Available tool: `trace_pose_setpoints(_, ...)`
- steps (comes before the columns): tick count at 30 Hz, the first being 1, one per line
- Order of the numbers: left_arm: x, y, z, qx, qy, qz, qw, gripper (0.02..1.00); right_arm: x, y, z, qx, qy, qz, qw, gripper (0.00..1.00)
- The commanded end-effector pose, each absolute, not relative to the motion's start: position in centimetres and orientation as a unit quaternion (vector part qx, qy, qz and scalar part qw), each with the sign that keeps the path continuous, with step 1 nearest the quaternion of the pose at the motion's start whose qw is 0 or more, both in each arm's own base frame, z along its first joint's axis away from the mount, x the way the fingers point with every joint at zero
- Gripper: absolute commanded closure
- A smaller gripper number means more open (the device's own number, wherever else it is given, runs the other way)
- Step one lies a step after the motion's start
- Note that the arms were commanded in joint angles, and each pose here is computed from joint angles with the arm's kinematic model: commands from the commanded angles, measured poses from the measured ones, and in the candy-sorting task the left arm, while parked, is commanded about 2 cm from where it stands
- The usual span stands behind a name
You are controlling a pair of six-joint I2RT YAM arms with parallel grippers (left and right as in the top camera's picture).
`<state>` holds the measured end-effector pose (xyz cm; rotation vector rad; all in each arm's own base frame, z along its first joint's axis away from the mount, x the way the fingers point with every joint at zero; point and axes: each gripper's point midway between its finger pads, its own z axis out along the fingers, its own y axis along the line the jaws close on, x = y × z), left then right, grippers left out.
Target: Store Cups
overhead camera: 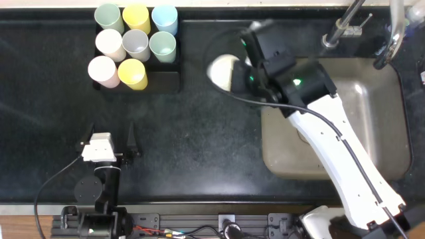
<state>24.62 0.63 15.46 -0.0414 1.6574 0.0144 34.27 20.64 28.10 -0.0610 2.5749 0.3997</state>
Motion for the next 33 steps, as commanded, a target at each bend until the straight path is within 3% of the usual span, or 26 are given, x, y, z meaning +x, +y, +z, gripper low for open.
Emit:
trace_pose_setpoints(1,24.6,0.6,15.6,-0.009,0.734,0.013,0.679,0.018,36.7,24.9,29.4,-0.044,0.95,0.139,0.277,0.956)
trace_pose_setpoints(7,24.6,0.6,15.6,-0.009,0.734,0.013,0.679,0.02,38.5,31.9,30.3,-0.111,0.938,0.153,0.292,0.956)
trace_pose_setpoints(13,24.6,0.6,15.6,-0.009,0.734,0.013,0.679,0.018,38.6,36.0,27.8,-0.151,0.935,0.151,0.284,0.956)
trace_pose_setpoints(33,24.6,0.6,15.6,-0.009,0.734,0.013,0.678,0.018,42.1,35.8,22.3,-0.129,0.949,0.107,0.268,0.956)
